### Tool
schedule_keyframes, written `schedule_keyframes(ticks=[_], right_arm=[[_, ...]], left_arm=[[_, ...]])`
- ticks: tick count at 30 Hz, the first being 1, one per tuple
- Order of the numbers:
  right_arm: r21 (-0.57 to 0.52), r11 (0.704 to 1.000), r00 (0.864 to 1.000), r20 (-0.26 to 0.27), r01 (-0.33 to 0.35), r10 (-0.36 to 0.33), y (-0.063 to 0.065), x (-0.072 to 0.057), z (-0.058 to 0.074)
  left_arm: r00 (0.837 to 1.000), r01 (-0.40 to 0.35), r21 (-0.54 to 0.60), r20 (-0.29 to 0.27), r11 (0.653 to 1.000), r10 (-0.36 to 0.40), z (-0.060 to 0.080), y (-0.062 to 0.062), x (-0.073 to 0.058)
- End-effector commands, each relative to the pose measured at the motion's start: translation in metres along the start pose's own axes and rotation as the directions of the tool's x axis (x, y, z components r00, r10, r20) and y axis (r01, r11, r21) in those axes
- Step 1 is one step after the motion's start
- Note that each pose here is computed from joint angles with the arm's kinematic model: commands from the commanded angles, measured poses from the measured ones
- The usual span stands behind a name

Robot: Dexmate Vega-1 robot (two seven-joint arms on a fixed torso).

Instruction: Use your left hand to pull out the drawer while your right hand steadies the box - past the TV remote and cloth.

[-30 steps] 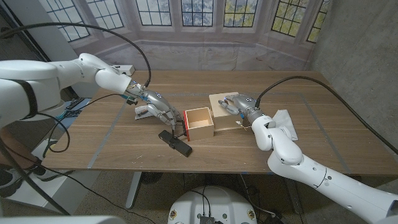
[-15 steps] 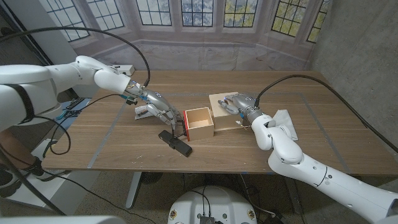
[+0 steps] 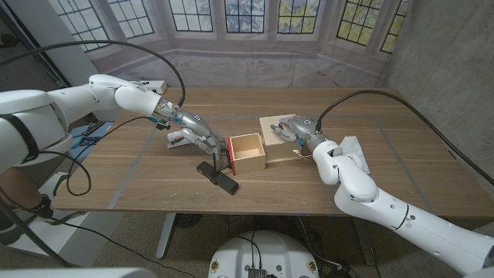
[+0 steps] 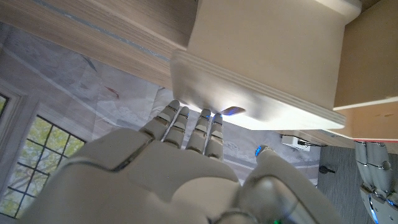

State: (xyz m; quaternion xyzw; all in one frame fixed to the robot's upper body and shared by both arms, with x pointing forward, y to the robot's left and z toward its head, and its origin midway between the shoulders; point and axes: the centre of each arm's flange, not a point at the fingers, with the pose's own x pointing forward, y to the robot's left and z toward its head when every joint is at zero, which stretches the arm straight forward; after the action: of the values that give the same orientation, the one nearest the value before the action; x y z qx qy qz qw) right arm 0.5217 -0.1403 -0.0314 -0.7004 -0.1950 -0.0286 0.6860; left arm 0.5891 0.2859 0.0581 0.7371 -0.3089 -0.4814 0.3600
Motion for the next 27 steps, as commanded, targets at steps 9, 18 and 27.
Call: schedule_keyframes(ticks=[9, 18, 27], right_arm=[[-0.003, 0.999, 0.999, 0.038, 0.037, -0.037, -0.019, -0.001, 0.024], [-0.015, 0.998, 0.997, 0.052, 0.055, -0.054, -0.027, -0.001, 0.028], [-0.012, 0.997, 0.996, 0.051, 0.075, -0.074, -0.033, 0.0, 0.027]], left_arm=[[0.999, -0.026, -0.002, -0.018, 1.0, 0.026, 0.003, -0.007, -0.012], [0.999, -0.035, -0.005, -0.028, 0.999, 0.034, 0.002, -0.009, -0.014], [0.998, -0.047, -0.001, -0.032, 0.999, 0.047, 0.0, -0.007, -0.013]])
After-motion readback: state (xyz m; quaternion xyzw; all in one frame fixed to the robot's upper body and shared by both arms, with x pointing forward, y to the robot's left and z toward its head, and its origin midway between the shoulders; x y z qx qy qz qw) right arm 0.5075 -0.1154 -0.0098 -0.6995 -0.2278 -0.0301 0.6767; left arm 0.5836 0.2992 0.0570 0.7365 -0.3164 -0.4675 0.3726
